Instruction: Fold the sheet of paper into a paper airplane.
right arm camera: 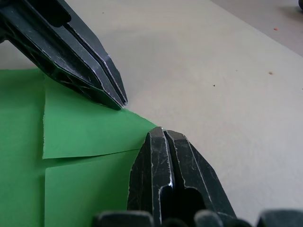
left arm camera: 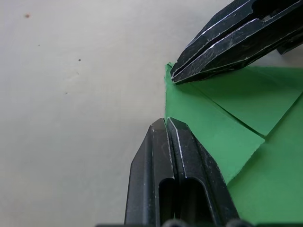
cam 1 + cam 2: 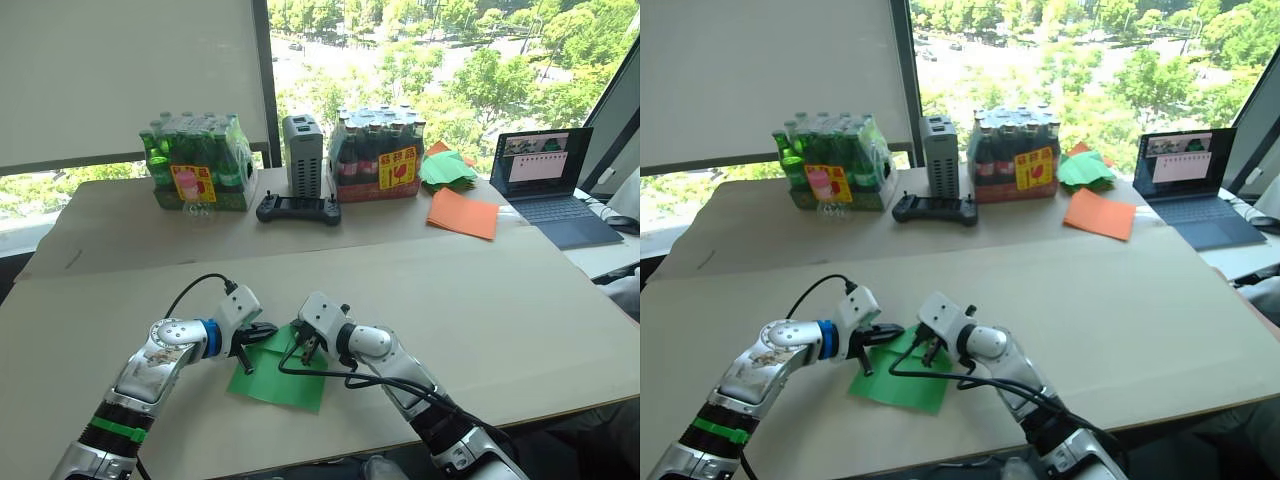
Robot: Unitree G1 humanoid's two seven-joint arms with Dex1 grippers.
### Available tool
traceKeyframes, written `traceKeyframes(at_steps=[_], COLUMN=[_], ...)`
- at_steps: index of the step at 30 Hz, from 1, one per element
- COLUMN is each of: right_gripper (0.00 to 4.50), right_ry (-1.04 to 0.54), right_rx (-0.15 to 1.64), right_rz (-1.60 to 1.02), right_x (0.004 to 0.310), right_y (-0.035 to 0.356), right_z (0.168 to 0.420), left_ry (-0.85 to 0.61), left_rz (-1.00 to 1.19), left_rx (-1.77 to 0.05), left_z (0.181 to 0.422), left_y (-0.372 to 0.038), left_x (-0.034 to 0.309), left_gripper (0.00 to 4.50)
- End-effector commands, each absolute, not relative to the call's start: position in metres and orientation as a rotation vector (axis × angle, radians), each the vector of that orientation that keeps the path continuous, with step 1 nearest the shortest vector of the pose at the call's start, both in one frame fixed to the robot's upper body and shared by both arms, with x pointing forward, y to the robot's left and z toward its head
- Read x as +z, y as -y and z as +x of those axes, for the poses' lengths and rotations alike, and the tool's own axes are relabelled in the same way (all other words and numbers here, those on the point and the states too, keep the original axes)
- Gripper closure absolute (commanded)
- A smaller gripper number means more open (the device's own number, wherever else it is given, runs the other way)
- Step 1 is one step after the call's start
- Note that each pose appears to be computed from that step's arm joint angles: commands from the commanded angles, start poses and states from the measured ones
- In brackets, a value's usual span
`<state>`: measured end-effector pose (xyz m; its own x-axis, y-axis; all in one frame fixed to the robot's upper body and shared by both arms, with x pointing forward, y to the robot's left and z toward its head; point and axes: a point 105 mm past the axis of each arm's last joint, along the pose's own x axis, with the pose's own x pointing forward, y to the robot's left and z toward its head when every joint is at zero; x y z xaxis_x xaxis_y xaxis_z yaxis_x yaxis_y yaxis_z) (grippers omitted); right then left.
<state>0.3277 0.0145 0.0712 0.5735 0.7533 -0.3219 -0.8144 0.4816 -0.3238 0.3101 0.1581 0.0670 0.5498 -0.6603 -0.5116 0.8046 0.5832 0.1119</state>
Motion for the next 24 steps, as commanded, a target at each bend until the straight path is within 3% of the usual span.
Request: traceKeyframes(at_steps=[1,17,24], right_gripper=[4.5,4.5,4.5], right_ry=[-0.177,-0.166,-0.16], right_rx=[0.958,0.975,0.979], right_rz=[-0.48,-0.491,-0.494], right_x=[0.063,0.066,0.067], right_y=[-0.013,-0.015,-0.016], right_z=[0.326,0.325,0.326], left_ry=[-0.604,-0.662,-0.641], left_rz=[0.35,0.35,0.373], left_rx=[-0.838,-0.769,-0.755], left_z=[0.293,0.266,0.27], left_y=[-0.183,-0.218,-0.224], left_x=[0.036,0.036,0.045], left_gripper=[4.45,4.45,4.45])
